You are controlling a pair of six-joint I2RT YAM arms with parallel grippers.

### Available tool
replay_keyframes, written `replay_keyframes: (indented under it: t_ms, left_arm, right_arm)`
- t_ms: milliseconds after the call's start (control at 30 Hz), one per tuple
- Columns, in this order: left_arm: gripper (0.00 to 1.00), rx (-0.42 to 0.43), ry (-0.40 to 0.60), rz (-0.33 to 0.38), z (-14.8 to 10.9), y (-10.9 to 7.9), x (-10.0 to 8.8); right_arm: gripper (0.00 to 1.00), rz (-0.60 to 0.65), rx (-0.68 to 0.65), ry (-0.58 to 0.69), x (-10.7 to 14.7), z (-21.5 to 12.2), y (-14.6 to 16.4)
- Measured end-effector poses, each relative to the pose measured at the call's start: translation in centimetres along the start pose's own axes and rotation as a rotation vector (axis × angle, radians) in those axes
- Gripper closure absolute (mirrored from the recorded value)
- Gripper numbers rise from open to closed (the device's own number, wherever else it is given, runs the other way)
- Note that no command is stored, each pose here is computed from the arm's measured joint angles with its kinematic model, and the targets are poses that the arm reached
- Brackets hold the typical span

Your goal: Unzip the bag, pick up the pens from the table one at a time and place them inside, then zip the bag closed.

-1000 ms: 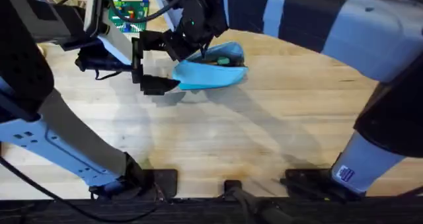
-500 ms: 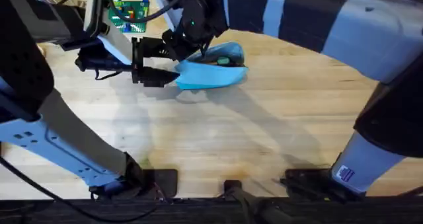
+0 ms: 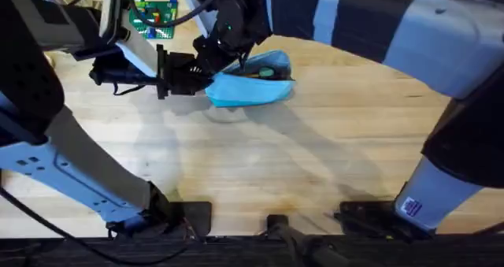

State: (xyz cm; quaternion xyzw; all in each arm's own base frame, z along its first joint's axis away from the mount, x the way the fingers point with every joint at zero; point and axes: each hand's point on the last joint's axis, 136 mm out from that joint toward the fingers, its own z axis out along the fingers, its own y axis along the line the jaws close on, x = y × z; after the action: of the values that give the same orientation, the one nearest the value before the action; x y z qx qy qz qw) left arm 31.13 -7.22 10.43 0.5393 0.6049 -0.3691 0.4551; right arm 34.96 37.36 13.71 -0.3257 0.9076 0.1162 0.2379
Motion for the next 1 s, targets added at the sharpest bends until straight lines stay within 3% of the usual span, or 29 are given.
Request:
replay_keyframes:
  t_ms: [1000]
  left_arm:
    - [0.959,0.0,-0.019,0.003,0.3,0.0,-0.4]
  right_arm:
    - [0.971,0.043,0.044,0.07,1.5,-0.2,-2.9]
